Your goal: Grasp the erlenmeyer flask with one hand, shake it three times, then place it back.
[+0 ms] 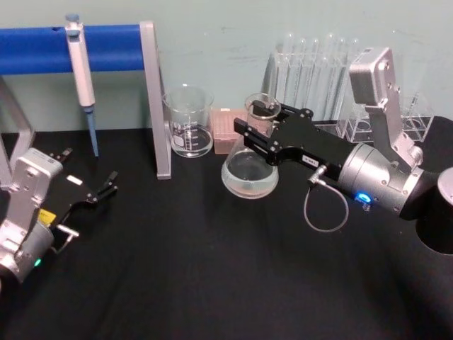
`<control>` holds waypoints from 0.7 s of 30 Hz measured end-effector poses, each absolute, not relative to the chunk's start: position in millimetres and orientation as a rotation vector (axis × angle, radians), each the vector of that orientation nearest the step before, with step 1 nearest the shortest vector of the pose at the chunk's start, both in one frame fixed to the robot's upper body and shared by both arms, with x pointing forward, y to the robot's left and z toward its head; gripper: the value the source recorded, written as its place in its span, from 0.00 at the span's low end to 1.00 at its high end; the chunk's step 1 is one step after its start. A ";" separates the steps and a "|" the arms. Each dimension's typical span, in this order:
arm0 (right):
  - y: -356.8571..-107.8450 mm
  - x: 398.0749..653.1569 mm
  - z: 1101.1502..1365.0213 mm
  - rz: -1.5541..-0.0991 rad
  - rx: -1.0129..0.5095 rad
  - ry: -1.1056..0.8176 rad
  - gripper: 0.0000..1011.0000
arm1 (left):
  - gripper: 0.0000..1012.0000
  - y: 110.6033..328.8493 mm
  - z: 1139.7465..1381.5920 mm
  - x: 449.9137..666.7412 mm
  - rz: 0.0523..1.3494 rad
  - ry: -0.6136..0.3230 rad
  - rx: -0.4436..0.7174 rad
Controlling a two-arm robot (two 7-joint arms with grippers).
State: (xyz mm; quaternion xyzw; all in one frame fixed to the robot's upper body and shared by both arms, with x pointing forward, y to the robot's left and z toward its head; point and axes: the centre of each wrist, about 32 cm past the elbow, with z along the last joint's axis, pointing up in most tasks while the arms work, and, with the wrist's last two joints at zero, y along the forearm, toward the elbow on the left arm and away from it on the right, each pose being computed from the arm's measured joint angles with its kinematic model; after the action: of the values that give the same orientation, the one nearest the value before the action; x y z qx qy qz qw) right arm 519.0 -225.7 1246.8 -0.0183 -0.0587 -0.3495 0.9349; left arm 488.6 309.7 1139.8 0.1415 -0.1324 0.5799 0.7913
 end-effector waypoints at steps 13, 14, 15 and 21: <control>-223.8 518.9 1244.8 -0.720 -0.044 -0.108 0.45 | 0.99 309.7 1139.8 488.6 1.248 -0.285 0.304; -223.3 518.7 1244.6 -0.718 -0.044 -0.107 0.45 | 0.99 309.7 1139.8 488.6 1.248 -0.285 0.304; -223.0 518.6 1244.5 -0.717 -0.044 -0.107 0.45 | 0.99 309.7 1139.8 488.6 1.248 -0.285 0.304; -220.3 516.9 1243.7 -0.694 -0.044 -0.103 0.45 | 0.99 309.7 1139.8 488.6 1.248 -0.285 0.304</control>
State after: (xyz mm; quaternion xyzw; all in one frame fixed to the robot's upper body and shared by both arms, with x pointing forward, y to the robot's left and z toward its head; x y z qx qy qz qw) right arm 516.9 -220.3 1243.7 -0.0217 -0.0505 -0.3398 0.9389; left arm 488.6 309.7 1139.8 0.1415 -0.1325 0.5799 0.7913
